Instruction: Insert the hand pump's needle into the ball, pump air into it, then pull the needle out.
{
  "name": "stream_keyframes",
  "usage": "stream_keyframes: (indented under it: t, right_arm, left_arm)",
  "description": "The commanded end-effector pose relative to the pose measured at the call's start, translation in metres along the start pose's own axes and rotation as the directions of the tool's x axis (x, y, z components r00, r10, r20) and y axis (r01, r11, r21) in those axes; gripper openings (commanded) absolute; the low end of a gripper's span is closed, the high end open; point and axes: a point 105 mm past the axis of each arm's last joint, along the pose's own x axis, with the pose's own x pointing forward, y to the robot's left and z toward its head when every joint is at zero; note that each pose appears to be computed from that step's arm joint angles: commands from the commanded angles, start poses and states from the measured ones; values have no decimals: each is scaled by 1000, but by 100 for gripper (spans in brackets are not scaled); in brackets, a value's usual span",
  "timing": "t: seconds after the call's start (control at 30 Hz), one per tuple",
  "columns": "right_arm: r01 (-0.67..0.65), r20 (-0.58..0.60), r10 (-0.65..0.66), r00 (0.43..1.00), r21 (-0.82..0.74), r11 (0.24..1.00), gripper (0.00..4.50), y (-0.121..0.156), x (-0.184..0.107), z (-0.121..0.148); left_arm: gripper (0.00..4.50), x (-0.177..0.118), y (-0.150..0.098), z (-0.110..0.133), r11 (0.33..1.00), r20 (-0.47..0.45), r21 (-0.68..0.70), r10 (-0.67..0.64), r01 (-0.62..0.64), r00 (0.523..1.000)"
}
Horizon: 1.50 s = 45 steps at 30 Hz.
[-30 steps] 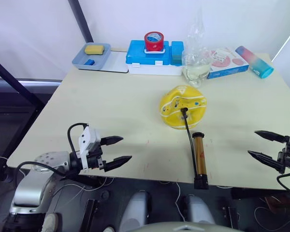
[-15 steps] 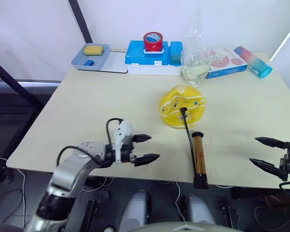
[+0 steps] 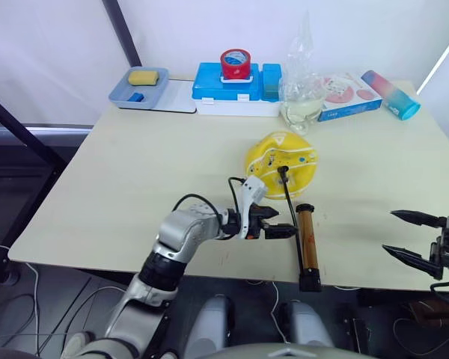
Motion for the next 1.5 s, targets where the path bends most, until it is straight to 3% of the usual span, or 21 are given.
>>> stream_keyframes:
  t: [0.03,0.4,0.5,0.73,0.77,1.17,1.3,1.5]
  right_arm:
    - [-1,32,2,999,-32,999,450,2,1,9]
    - [-4,38,5,999,-38,999,450,3,6,6]
    - [-5,38,6,999,-39,999,450,3,6,6]
    - [-5,39,6,999,-40,999,450,4,8,4]
    - [-7,41,9,999,-39,999,450,4,8,4]
    - [-45,64,48,997,-44,998,450,9,19,6]
    - [-61,70,64,995,-48,997,450,13,23,6]
    - [-76,78,80,994,-56,996,450,15,28,7]
  left_arm:
    - [443,11,0,-1,1000,-17,-22,15,-15,1000]
    - [443,36,-5,-11,993,-13,-117,8,-10,1000]
    - [360,37,-3,-15,995,-26,-100,25,-27,999]
    - [19,34,-4,-13,999,-26,-50,20,-21,999]
    - [6,32,-3,-11,999,-27,-31,19,-20,999]
    - [6,-6,1,10,986,-110,155,-35,52,993]
    - [6,-26,1,8,958,-235,255,-71,132,969]
    - [6,-51,28,-5,932,-363,345,21,113,931]
